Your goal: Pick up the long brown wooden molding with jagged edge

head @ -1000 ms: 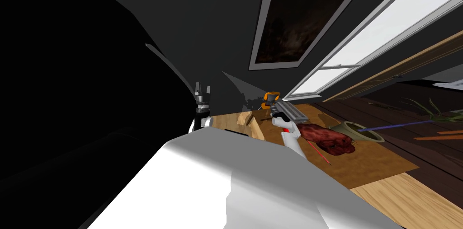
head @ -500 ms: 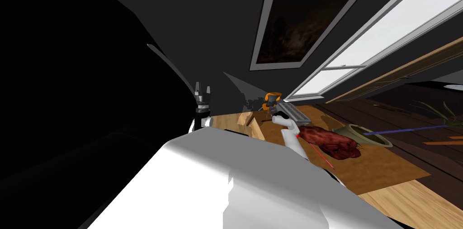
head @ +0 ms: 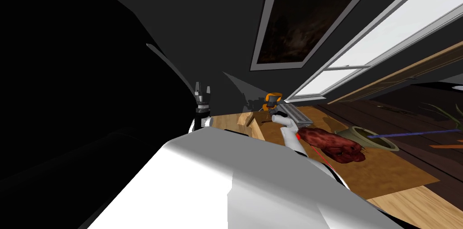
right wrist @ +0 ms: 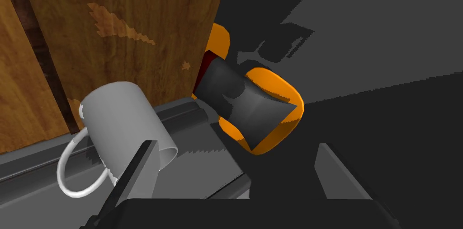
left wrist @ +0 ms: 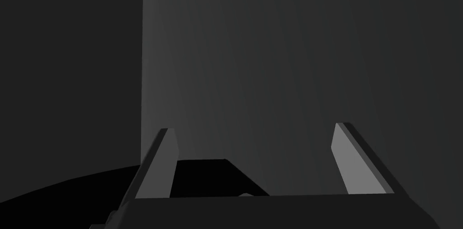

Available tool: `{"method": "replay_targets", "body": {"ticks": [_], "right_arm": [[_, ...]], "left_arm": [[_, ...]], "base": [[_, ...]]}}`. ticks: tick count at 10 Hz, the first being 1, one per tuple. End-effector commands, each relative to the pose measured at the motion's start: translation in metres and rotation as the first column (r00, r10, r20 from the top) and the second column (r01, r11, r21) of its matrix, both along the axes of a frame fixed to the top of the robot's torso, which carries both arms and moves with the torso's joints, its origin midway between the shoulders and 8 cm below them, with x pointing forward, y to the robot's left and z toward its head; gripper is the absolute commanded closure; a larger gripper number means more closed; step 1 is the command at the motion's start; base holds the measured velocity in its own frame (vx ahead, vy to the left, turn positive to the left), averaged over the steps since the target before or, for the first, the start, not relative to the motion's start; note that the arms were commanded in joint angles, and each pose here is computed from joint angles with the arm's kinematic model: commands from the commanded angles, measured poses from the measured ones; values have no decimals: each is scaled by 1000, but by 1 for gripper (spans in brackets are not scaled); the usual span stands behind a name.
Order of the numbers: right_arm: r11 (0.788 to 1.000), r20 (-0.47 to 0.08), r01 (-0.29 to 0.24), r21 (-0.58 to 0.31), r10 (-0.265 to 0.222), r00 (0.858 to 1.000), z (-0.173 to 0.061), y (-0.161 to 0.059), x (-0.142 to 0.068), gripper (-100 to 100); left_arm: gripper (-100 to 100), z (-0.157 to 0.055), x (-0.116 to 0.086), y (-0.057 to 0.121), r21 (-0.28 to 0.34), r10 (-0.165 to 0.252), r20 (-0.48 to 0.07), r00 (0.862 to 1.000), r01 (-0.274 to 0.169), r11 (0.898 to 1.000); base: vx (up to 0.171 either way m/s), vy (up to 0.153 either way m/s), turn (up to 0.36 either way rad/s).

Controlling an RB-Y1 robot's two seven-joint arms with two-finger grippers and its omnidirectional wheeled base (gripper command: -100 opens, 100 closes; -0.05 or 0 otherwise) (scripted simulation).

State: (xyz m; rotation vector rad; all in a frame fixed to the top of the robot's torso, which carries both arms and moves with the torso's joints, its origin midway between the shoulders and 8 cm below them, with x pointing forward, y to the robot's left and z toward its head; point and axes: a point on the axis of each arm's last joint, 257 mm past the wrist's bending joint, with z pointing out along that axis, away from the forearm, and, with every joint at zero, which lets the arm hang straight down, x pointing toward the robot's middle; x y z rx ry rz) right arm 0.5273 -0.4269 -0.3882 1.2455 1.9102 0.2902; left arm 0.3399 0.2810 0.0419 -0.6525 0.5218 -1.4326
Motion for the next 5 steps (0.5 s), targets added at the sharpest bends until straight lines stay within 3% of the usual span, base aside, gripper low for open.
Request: {"method": "replay_targets", "body": {"ticks": [1, 5], "right_arm": [[1000, -47, 6, 9, -6, 999, -9, -1, -7, -100], [999, -186, 30, 44, -21, 982, -39, -2, -25, -100]], "left_arm": [[0, 0, 0, 0, 0, 0, 0, 1000, 0, 1000], [0, 0, 0, 0, 0, 0, 0, 1000, 0, 1000]], "base": [[24, -10, 19], [27, -13, 16]]}}
